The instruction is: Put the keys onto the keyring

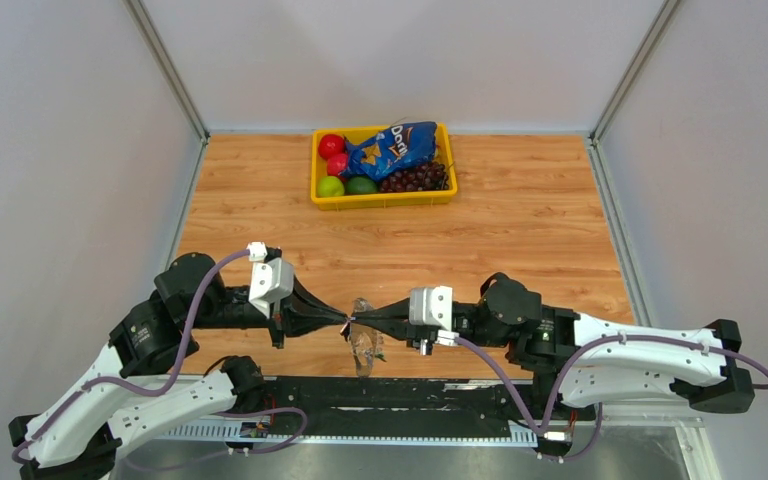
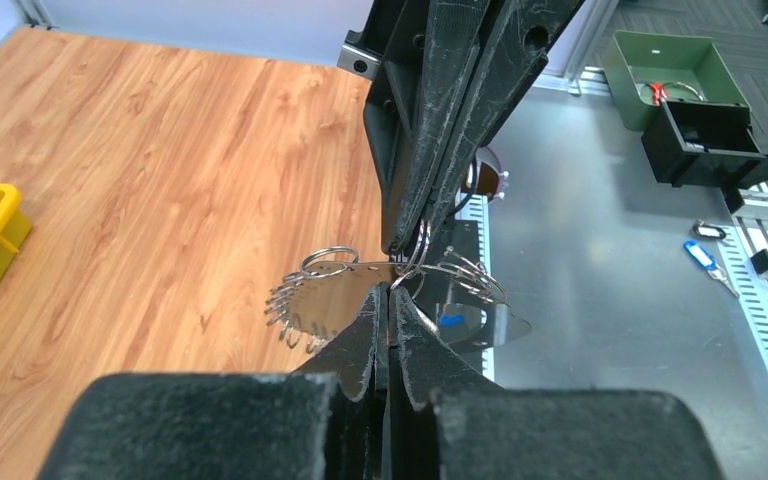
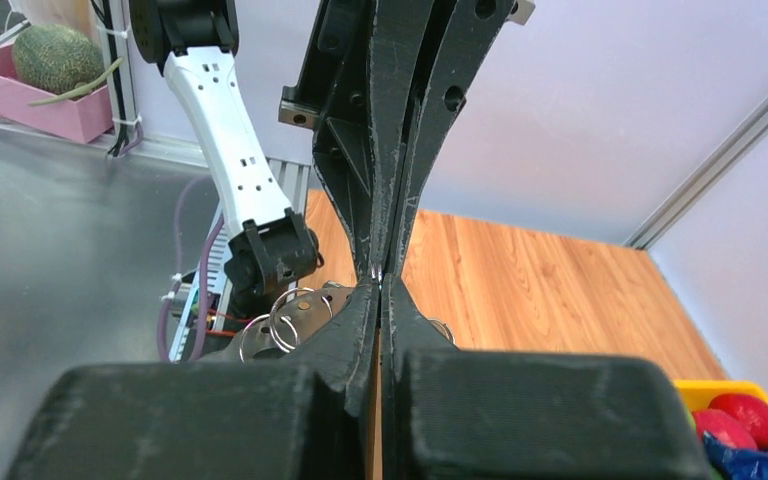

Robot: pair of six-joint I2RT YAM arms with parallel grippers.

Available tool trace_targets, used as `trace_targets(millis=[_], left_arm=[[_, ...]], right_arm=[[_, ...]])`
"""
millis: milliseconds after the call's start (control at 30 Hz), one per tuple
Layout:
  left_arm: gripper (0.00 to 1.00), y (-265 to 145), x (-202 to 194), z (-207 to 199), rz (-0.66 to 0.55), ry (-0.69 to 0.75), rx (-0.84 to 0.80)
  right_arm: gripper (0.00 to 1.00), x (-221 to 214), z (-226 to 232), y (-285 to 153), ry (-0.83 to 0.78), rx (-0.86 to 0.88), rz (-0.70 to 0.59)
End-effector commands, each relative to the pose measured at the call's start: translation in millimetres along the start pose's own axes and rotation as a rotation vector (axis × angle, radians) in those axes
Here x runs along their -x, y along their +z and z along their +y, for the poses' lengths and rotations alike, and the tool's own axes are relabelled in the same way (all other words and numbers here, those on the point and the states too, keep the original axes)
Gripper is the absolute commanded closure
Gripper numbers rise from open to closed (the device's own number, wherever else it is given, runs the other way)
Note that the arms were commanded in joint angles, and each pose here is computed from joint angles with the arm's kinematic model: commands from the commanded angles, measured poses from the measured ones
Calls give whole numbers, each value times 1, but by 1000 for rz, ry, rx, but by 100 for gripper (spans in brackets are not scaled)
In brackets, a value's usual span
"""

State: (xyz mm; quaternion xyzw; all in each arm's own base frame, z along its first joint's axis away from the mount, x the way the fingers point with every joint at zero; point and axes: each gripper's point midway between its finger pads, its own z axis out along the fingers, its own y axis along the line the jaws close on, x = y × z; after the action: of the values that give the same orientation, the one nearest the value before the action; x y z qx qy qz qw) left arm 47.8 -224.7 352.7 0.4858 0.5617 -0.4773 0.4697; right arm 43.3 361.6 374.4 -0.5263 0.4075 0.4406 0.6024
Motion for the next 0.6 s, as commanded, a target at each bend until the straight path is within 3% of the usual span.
trace_targets(millis=[0, 567], left_arm=[[100, 6, 6, 1, -20, 4, -13], [100, 9, 26, -13, -81, 3, -100]], right_arm=[[100, 59, -4, -2, -77, -10, -267], [100, 81, 10, -14, -181, -9, -600]])
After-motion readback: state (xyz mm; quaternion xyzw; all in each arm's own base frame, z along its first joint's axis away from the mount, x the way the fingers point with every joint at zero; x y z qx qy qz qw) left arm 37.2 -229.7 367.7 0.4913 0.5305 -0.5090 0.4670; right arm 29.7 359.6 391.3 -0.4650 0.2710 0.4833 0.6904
